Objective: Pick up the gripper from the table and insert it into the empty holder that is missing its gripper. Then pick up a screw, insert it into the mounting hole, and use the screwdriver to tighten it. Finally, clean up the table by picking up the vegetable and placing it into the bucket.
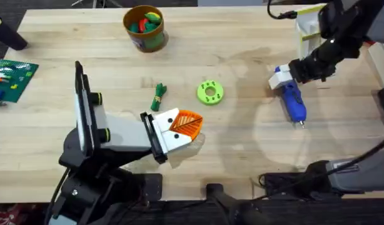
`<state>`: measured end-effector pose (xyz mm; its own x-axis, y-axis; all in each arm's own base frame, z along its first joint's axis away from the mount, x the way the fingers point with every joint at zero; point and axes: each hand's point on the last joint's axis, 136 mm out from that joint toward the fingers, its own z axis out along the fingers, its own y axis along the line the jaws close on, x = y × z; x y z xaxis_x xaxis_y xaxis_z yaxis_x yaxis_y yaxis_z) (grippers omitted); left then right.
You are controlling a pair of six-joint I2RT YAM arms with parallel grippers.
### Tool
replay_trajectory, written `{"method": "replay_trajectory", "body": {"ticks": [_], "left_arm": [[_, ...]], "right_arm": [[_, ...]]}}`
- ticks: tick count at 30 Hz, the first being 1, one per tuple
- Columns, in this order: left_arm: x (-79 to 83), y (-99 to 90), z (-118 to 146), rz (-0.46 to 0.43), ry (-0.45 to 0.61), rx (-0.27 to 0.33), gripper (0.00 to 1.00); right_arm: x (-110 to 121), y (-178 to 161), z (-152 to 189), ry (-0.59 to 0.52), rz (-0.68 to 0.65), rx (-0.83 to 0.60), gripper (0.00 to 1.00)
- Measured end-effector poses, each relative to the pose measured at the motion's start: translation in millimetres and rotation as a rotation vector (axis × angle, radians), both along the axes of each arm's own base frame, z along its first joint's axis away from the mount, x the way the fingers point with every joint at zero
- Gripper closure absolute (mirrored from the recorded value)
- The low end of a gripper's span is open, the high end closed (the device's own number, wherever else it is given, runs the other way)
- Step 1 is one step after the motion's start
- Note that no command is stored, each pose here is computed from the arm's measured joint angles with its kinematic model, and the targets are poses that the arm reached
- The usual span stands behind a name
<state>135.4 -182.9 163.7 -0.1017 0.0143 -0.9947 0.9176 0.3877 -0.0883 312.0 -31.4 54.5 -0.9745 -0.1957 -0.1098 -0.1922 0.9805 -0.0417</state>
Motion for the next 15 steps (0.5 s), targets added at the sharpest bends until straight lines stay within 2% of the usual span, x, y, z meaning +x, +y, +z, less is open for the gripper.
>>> {"method": "replay_trajectory", "body": {"ticks": [8, 15], "left_arm": [[0.0, 0.0, 0, 0.000, 0.000, 0.000, 0.988], [0.0, 0.0, 0, 0.000, 0.000, 0.000, 0.988]], "right_arm": [[-1, 0, -18, 0.048, -0.003, 0.003, 0.005], [2, 0, -18, 0.040, -0.003, 0.002, 0.007]]}}
